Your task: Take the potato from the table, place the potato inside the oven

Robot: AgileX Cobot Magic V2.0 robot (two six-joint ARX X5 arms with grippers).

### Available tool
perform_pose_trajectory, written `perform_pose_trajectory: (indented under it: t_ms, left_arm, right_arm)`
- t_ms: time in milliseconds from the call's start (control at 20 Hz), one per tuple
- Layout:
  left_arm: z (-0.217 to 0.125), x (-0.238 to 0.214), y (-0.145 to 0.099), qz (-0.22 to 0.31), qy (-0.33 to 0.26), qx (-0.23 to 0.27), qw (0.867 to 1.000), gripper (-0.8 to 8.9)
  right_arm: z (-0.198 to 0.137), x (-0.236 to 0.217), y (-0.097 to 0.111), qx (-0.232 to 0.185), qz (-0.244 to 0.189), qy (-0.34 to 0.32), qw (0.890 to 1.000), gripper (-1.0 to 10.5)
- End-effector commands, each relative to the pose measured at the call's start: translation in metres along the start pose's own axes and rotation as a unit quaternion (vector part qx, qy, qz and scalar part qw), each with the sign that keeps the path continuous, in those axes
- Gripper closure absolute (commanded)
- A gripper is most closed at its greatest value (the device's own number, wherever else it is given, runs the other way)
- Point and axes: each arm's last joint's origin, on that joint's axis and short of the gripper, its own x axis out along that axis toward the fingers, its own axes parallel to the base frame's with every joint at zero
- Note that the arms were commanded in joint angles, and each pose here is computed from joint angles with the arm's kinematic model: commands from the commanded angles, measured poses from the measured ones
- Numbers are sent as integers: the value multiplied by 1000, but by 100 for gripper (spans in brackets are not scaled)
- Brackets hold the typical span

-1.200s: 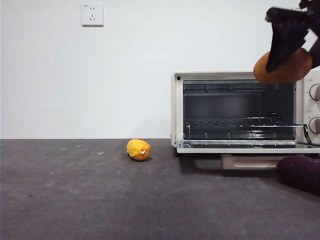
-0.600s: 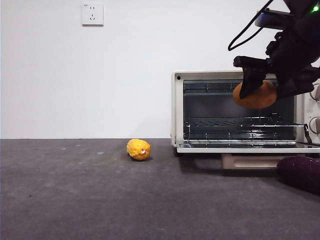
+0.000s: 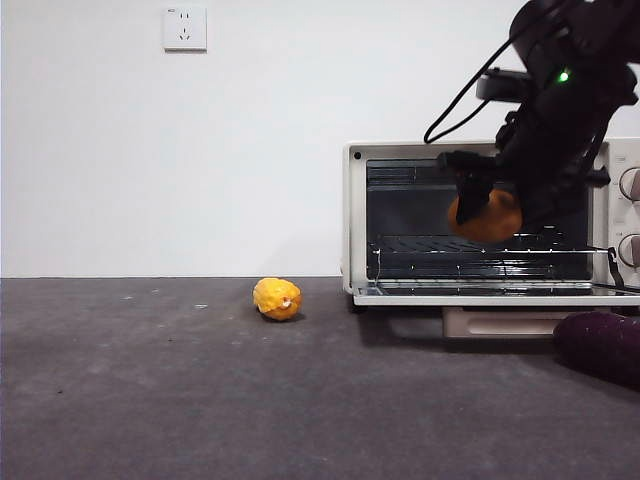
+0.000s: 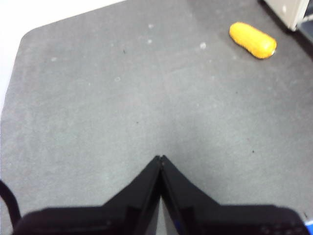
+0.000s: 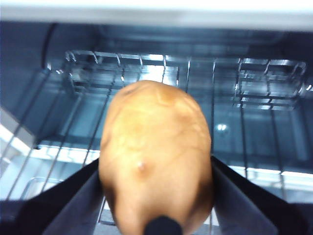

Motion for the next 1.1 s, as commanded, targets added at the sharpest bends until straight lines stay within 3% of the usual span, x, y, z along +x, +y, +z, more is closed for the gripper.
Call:
perform_pose_trajectory:
  t_ms: [50, 150, 400, 600, 850, 1100]
  left_arm:
    - [3, 4, -4, 4, 8, 4, 1000, 819]
    - [6, 8, -7, 6, 17, 11, 1000, 819]
    - [10, 13, -12, 9, 31, 22, 999, 819]
    - [10, 13, -13, 9, 32, 23, 999, 819]
    - [10, 13, -13, 8, 32, 23, 999, 819]
    - [10, 14, -13, 10, 34, 25, 999, 819]
  right_arm:
    - [2, 3, 0, 24, -6, -4, 1000, 880]
    - [4, 4, -1, 26, -22, -16, 999, 735]
    - [5, 4, -1, 25, -28, -20, 999, 680]
    - [7, 4, -1, 27, -33, -31, 999, 433]
    - [11, -1, -2, 34, -45, -20, 998, 433]
    - [38, -40, -2, 39, -47, 2, 998, 434]
